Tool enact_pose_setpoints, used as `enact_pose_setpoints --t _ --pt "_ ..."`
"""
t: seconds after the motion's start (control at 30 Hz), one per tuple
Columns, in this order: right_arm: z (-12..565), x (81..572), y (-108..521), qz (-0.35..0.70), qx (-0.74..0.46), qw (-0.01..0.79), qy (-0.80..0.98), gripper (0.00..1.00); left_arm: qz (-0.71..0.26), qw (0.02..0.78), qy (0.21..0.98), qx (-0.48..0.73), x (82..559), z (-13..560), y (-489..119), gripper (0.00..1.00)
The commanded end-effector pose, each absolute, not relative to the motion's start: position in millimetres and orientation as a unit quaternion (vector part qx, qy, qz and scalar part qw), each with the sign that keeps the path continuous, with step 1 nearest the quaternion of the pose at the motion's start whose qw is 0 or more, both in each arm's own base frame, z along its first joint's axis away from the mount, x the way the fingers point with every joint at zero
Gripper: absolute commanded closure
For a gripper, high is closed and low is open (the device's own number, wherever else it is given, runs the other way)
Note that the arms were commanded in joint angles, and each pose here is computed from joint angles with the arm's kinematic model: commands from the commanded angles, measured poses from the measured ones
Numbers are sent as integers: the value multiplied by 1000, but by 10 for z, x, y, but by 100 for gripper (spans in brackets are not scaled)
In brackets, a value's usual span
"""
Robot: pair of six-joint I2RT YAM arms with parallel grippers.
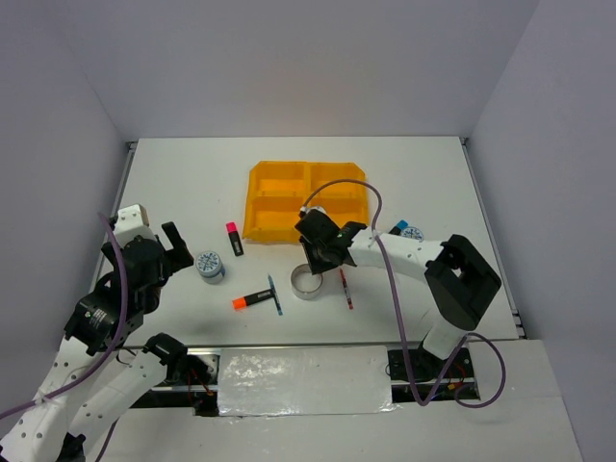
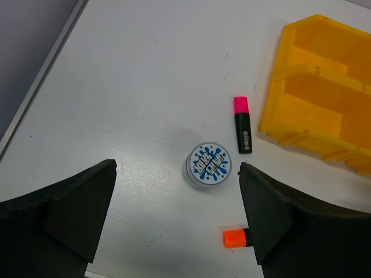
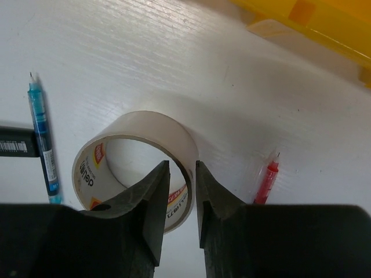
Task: Sort the stationery into containers
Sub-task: Pick up the stationery from the center of the board.
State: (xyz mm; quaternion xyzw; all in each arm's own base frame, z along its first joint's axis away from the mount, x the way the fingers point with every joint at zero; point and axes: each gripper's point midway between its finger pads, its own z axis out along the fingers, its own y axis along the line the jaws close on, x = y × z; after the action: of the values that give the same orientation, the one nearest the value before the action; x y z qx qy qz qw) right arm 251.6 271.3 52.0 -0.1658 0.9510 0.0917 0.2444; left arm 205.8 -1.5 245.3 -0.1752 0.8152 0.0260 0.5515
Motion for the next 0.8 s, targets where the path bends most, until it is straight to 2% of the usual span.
enact_pose_setpoints --t 0.0,0.1,0.23,0.27,0.37,0.53,0.6,0.77 --pt "477 2487 2764 90 -177 245 949 67 22 565 807 -172 2106 2522 -26 1" --pt "422 2461 2764 88 -177 241 950 66 21 566 806 -173 2104 2529 -24 1" --pt "519 2451 2798 98 -175 254 946 87 21 565 807 -171 2115 2523 -38 1" --pt "601 2473 2813 102 -172 262 944 98 22 563 808 -171 2115 2512 -35 1" --pt "794 2492 2862 107 -176 275 939 100 21 564 808 -171 2113 2520 -37 1" --pt "1531 2583 3006 161 -176 334 912 100 20 567 806 -171 2105 2530 -30 1" --pt "1903 2778 3007 161 -165 371 900 100 19 566 806 -170 2109 2529 -36 1" --pt "2240 3398 2823 107 -122 400 902 100 19 566 807 -170 2109 2529 -40 1"
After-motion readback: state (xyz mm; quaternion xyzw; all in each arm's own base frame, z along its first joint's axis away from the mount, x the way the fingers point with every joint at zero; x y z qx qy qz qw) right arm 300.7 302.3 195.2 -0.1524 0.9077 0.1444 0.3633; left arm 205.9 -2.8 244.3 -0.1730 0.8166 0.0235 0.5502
